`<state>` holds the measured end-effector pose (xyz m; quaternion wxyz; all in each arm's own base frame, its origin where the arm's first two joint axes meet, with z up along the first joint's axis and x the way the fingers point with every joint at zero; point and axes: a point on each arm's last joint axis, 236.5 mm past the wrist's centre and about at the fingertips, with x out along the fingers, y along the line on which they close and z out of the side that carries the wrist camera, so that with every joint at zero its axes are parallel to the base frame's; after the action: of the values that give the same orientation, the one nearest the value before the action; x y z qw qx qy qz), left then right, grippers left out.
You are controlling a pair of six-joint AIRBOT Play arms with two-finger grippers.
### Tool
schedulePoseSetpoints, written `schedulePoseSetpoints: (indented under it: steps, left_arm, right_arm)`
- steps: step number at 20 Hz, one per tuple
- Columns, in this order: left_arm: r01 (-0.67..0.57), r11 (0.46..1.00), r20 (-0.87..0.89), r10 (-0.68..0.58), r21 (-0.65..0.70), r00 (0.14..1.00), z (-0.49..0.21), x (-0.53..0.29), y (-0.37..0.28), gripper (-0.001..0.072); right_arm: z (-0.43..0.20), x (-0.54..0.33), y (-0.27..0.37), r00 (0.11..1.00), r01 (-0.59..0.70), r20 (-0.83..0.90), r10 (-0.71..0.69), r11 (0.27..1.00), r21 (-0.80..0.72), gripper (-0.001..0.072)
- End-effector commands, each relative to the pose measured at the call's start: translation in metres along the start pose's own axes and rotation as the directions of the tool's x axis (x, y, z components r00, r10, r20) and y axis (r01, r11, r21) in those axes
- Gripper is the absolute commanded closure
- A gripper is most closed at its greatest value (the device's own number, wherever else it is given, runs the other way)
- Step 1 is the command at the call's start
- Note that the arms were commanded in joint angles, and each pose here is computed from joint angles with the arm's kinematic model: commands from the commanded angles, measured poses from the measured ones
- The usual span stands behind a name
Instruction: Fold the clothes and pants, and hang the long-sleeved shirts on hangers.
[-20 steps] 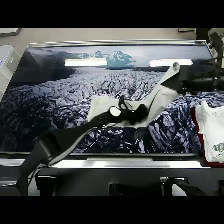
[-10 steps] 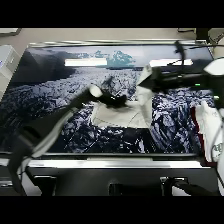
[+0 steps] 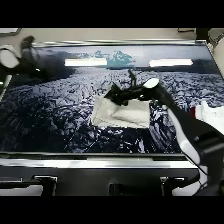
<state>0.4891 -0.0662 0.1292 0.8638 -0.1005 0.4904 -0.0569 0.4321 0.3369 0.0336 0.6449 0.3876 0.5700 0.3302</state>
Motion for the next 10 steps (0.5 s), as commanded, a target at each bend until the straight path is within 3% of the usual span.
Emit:
schedulePoseSetpoints:
  steps: [1, 3, 5, 7, 10]
  left_arm:
    - [-0.070, 0.997, 0.064, 0.071, -0.015, 0.995, 0.009, -0.043, 0.034, 0.0683]
    - [-0.082, 0.997, 0.055, 0.082, -0.015, 0.995, 0.007, -0.043, 0.038, 0.0683]
    - [-0.083, 0.996, 0.053, 0.084, -0.011, 0.995, 0.007, -0.043, 0.038, 0.0683]
    - [-0.084, 0.996, 0.048, 0.084, -0.007, 0.995, 0.006, -0.044, 0.038, 0.0683]
    - [-0.083, 0.997, 0.041, 0.083, -0.007, 0.996, 0.004, -0.043, 0.038, 0.0682]
  right_arm:
    - [-0.011, 0.041, -0.006, 0.995, -0.084, -0.048, 0.093, 0.983, 0.160, 0.0120]
    - [-0.005, 0.015, -0.008, 0.991, -0.100, -0.071, 0.110, 0.986, 0.133, 0.0085]
    - [0.023, -0.037, -0.032, 0.999, -0.037, -0.011, 0.039, 0.992, 0.116, 0.0084]
    - [0.051, -0.109, -0.083, 0.986, 0.136, 0.080, -0.149, 0.980, 0.143, 0.0077]
    - [0.032, -0.216, -0.187, 0.870, 0.473, 0.010, -0.492, 0.841, 0.261, 0.0027]
